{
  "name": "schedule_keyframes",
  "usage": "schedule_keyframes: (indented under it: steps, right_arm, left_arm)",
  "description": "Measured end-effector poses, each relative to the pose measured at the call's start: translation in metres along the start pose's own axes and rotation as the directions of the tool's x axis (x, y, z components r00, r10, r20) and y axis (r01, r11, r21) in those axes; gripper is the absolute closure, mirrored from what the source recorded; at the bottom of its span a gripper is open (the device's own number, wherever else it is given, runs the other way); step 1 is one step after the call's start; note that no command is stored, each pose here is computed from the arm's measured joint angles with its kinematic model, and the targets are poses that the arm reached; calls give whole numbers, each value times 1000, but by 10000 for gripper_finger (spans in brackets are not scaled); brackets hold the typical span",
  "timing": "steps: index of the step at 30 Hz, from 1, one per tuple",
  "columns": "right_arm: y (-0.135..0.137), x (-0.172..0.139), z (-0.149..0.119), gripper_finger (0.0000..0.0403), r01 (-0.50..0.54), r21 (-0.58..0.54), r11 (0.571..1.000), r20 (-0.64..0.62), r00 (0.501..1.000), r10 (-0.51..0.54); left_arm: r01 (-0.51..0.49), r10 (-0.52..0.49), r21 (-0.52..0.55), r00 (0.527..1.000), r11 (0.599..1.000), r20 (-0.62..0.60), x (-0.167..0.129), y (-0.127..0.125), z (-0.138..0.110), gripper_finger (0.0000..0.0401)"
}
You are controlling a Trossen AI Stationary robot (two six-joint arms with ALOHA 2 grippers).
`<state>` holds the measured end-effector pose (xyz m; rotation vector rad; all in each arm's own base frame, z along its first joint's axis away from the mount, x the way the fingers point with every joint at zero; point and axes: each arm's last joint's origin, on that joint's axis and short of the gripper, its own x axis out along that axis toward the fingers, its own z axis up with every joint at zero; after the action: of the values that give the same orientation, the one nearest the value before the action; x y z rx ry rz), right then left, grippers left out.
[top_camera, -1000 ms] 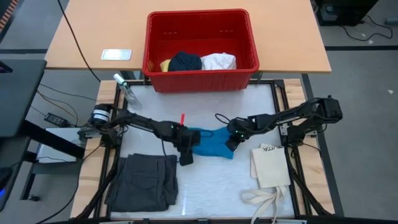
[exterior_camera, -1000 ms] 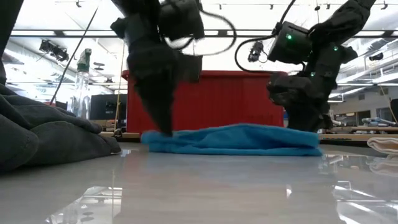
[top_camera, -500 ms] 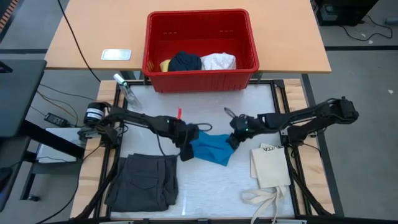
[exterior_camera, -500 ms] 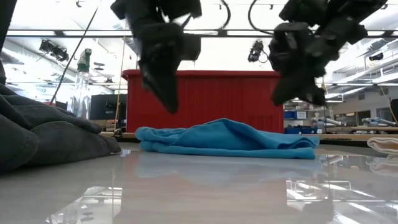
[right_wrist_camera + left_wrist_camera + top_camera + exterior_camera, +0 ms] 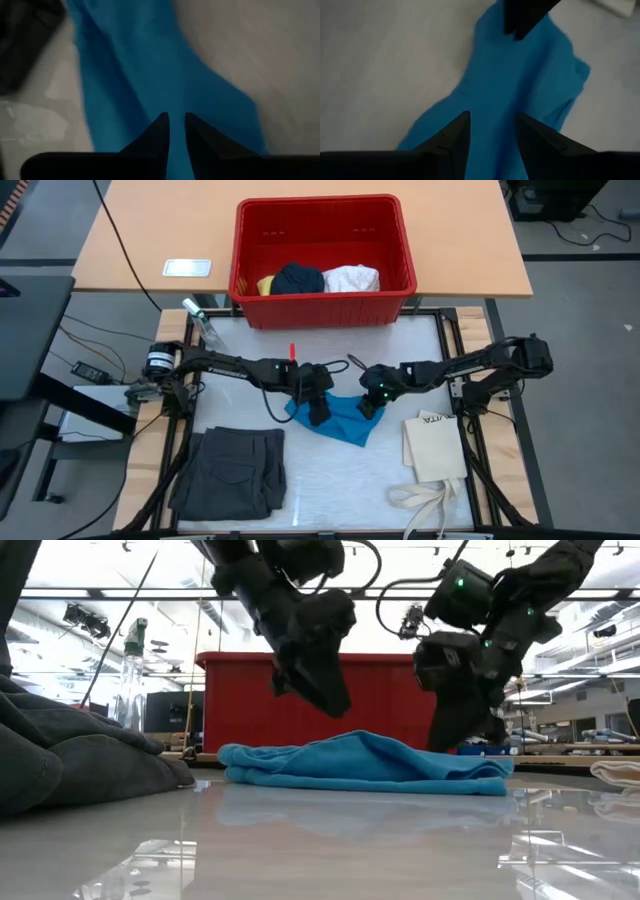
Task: Fold laundry
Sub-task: Fold the blue shorts
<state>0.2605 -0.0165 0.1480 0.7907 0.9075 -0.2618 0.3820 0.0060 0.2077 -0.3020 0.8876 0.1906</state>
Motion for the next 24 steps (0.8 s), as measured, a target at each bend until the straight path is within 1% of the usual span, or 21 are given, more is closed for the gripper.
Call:
schedule_keyframes:
  steps: [2,5,8,10,11,14,17,19,21,24]
  right_arm:
    - [-3,5,-2,334,23,8,1000,-21,1000,-23]
    - [-10,9,0,341,59,35,998,-26,998,-58]
    - [-17,12,2,349,90,65,994,-32,996,-88]
    - [-21,11,3,353,113,78,991,-33,993,-111]
    - [-22,11,4,355,120,83,989,-28,993,-118]
    - [-26,9,7,359,130,91,987,-23,991,-129]
    - [-26,6,9,361,126,87,988,-11,992,-126]
    - [-23,1,10,362,109,80,991,9,994,-110]
    - [-18,-5,10,362,85,52,995,31,996,-86]
    - [-9,-14,10,362,44,14,999,62,997,-45]
  left_arm:
    - [51,-51,-7,998,999,24,10,-5,1,244]
    - [128,-128,-11,991,992,30,23,-14,-2,244]
    - [156,-156,-29,988,987,-13,33,-19,-9,244]
    - [191,-194,-56,979,980,-57,37,-22,-14,244]
    - [224,-229,-72,970,972,-79,37,-25,-16,244]
    - [345,-357,-113,927,932,-116,37,-32,-18,244]
    - [358,-378,-156,917,921,-130,34,-36,-19,244]
    - [371,-390,-160,915,915,-106,25,-38,-15,244]
    - [398,-410,-149,911,905,-53,14,-40,-7,244]
    - [364,-369,-146,929,920,-9,2,-39,-2,244]
